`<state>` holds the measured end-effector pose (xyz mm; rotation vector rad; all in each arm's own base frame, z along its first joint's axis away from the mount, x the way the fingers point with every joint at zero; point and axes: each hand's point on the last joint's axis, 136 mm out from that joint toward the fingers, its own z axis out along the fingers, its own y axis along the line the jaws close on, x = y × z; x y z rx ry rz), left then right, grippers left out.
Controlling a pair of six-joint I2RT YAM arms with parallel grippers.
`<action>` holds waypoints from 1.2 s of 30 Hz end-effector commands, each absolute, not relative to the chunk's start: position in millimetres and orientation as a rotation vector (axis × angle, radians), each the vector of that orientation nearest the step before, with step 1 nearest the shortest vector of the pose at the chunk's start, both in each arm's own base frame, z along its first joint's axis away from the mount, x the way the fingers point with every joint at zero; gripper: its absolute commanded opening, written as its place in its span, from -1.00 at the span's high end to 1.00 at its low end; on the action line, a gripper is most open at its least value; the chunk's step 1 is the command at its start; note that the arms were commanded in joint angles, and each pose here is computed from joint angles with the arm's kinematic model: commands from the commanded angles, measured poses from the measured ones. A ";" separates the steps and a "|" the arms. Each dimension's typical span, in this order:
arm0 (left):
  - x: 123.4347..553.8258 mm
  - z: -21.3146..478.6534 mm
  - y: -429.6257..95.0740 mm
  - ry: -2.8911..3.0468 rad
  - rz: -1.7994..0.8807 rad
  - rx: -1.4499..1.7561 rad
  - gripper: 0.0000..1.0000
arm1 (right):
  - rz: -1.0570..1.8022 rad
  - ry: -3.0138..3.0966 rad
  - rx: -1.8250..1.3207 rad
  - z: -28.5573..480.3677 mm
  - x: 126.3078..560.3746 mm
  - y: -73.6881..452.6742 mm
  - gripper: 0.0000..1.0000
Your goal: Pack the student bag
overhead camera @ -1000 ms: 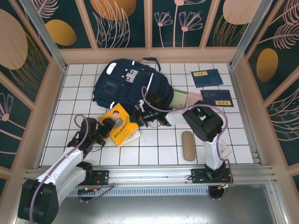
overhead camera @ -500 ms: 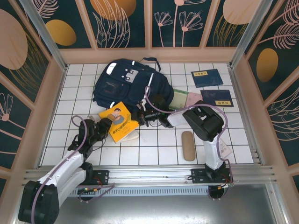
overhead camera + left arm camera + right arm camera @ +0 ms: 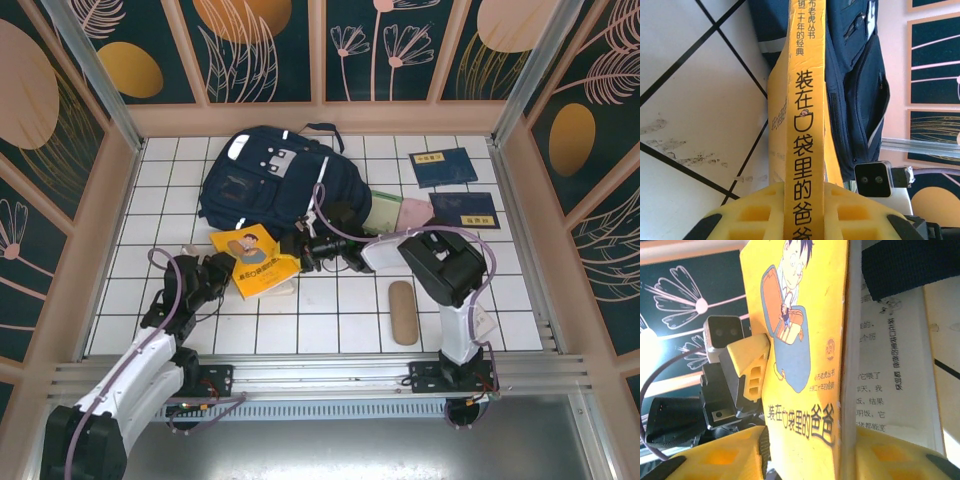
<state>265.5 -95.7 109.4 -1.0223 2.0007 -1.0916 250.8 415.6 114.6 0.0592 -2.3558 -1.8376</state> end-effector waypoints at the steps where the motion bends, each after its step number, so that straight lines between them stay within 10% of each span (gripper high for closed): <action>1: 277.2 153.5 -92.0 1.901 -1.090 -0.929 1.00 | -1.846 -2.505 0.153 133.9 259.9 412.2 -0.08; 13: 286.3 231.7 -108.3 1.800 -1.157 -0.641 1.00 | -1.714 -2.864 0.146 146.7 277.9 368.2 -0.97; 36: 308.4 303.3 -75.2 1.319 -1.286 -0.834 1.00 | -2.297 -2.429 -0.189 243.0 264.5 389.6 -0.98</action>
